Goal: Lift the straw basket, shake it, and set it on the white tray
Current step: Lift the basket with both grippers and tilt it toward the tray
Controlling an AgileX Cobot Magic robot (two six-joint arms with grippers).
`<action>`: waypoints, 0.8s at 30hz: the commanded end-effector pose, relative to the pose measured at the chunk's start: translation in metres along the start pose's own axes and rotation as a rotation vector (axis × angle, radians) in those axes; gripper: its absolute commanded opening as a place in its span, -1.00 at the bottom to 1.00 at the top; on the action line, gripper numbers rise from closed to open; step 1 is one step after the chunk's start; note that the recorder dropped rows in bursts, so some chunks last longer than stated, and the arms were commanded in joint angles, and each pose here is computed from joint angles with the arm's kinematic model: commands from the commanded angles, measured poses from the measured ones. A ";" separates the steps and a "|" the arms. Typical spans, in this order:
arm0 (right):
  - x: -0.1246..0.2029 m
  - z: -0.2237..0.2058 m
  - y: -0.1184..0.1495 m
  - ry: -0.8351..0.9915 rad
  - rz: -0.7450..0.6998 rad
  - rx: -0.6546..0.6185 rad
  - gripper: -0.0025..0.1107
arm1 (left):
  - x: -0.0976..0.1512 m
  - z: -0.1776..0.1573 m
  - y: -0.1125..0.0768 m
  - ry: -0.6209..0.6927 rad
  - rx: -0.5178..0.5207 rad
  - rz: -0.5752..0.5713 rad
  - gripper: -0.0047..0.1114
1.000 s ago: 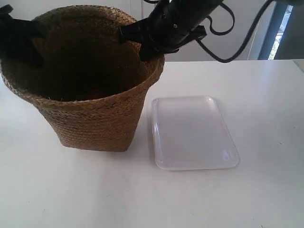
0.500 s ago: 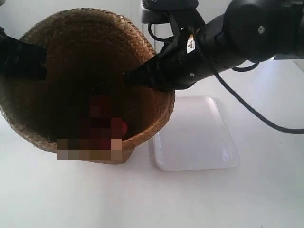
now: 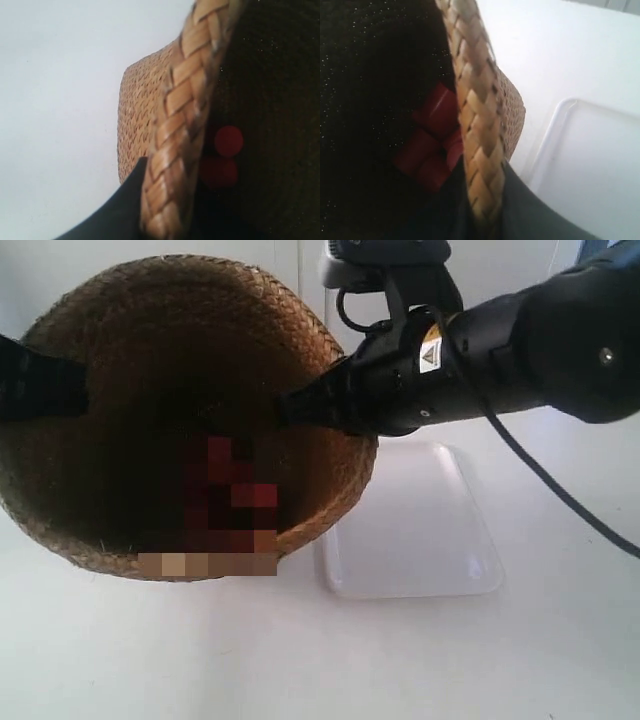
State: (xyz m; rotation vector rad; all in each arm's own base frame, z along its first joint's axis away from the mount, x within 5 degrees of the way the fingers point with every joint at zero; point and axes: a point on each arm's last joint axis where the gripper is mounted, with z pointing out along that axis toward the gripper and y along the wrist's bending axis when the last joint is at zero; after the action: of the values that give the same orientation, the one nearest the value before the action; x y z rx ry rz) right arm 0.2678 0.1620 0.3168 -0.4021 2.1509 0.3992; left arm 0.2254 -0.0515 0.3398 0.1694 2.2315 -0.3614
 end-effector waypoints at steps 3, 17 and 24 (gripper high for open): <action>-0.004 -0.010 -0.001 -0.080 -0.163 0.030 -0.96 | 0.003 -0.021 -0.005 -0.187 0.010 -0.004 -0.92; -0.016 0.002 -0.006 -0.084 -0.028 0.106 -0.96 | 0.004 0.013 0.004 -0.118 -0.012 -0.006 -0.92; -0.017 0.005 -0.005 -0.095 -0.032 0.095 -0.96 | 0.005 0.025 0.007 -0.090 -0.022 -0.007 -0.92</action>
State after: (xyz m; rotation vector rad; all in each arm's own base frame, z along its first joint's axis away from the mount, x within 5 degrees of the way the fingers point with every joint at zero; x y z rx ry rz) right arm 0.2806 0.1610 0.3189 -0.3160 2.1247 0.2961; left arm 0.2408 -0.0527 0.3171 0.1043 2.1717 -0.3644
